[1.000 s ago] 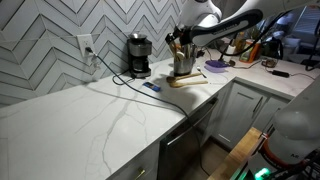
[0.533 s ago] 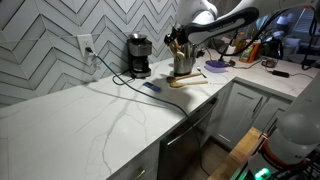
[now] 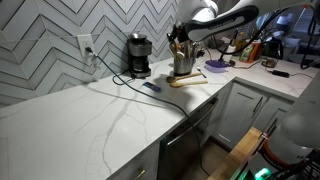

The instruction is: Remove one wooden spoon from the utensil holder

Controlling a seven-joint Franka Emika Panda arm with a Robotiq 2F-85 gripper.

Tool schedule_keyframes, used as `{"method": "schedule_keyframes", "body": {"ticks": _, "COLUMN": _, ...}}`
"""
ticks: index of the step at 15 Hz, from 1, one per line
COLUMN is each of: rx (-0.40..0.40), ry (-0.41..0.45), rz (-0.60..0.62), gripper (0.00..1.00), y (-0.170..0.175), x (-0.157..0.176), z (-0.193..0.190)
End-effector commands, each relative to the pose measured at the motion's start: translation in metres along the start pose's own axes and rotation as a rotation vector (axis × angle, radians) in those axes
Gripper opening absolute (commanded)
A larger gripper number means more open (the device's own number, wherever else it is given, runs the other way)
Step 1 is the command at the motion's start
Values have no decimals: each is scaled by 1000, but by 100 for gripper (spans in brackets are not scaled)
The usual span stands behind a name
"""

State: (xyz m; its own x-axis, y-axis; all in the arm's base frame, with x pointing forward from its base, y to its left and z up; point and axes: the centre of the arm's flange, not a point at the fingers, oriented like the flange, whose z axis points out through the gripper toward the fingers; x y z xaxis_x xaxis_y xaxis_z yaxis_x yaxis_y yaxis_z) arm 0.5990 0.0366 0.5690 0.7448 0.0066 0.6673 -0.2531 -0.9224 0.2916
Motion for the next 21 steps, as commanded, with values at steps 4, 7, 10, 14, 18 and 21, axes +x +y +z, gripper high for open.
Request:
{"method": "schedule_keyframes", "body": {"ticks": 4, "rx": -20, "ry": -2, "rz": 9, "gripper": 11, "y": -2, "x": 1, "z": 3}}
{"method": "schedule_keyframes", "body": {"ticks": 7, "rx": -17, "ry": 0, "rz": 10, "gripper": 0, "y": -2, "x": 2, "z": 0}}
{"method": "schedule_keyframes", "body": {"ticks": 10, "rx": -39, "ry": 30, "rz": 15, "gripper": 1, "y": 6, "x": 8, "z": -10}}
{"method": "schedule_keyframes", "body": {"ticks": 14, "rx": -48, "ry": 63, "rz": 21, "gripper": 2, "y": 14, "x": 15, "z": -32}}
{"method": "schedule_keyframes", "body": {"ticks": 18, "rx": -55, "ry": 101, "rz": 28, "gripper": 2, "y": 20, "x": 22, "z": -60}}
{"method": "schedule_keyframes", "body": {"ticks": 21, "rx": -62, "ry": 116, "rz": 34, "gripper": 2, "y": 23, "x": 24, "z": -81}}
